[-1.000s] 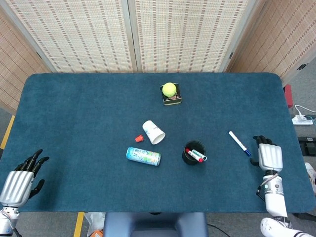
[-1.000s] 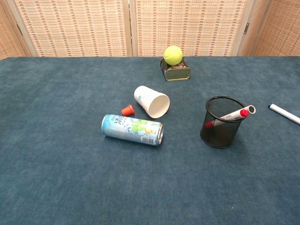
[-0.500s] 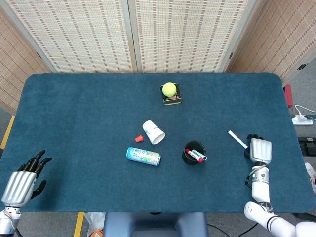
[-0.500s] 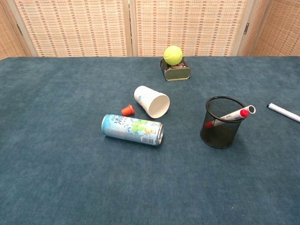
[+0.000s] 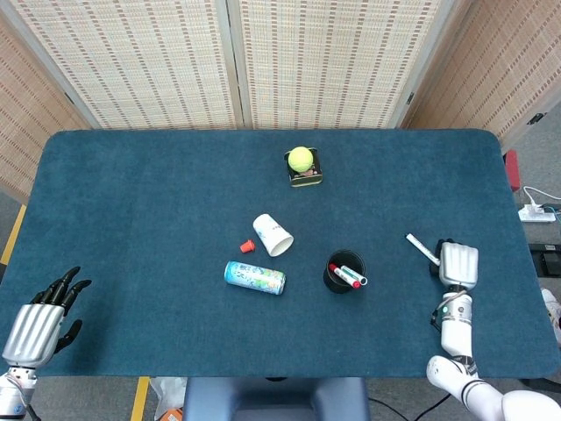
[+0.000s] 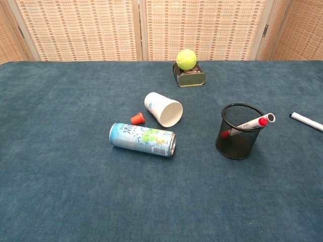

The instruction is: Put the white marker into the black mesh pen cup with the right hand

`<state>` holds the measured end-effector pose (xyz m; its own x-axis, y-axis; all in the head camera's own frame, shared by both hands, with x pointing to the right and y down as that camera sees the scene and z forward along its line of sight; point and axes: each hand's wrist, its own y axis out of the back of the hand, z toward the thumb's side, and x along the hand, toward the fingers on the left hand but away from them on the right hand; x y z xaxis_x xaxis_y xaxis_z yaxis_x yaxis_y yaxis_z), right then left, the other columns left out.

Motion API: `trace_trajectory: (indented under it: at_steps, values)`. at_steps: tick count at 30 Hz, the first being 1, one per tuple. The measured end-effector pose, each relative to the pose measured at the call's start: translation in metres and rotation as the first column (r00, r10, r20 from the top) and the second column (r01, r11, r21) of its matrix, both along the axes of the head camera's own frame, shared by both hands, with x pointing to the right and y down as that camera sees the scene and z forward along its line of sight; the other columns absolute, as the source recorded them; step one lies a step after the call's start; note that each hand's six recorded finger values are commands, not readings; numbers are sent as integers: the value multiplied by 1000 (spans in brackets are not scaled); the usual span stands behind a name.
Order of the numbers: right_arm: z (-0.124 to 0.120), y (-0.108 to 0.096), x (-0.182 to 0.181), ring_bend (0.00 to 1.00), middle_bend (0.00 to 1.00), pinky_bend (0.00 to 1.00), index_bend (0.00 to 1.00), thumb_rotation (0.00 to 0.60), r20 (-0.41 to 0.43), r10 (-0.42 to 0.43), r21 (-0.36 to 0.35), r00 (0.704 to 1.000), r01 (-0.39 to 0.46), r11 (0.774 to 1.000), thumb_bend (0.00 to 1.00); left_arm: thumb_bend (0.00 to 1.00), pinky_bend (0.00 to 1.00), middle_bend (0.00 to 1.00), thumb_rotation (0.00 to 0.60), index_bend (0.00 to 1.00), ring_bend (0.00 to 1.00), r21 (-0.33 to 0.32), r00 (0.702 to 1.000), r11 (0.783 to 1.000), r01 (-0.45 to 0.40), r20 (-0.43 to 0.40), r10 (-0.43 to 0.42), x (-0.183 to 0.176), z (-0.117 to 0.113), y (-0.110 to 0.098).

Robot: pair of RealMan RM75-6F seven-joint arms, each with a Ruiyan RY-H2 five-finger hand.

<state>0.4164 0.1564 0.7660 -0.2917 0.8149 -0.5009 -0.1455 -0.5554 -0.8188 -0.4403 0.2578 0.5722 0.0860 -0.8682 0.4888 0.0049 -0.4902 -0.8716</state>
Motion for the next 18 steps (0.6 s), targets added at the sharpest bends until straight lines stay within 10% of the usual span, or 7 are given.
trace_trajectory:
  at_steps: [18]
  values:
    - [-15,0,-15,608,527,776,683,600,75,-44,61,996,39,997,202,302,373,38,600,199,161,4,1000,1000,0,-2,0,0,-1,0]
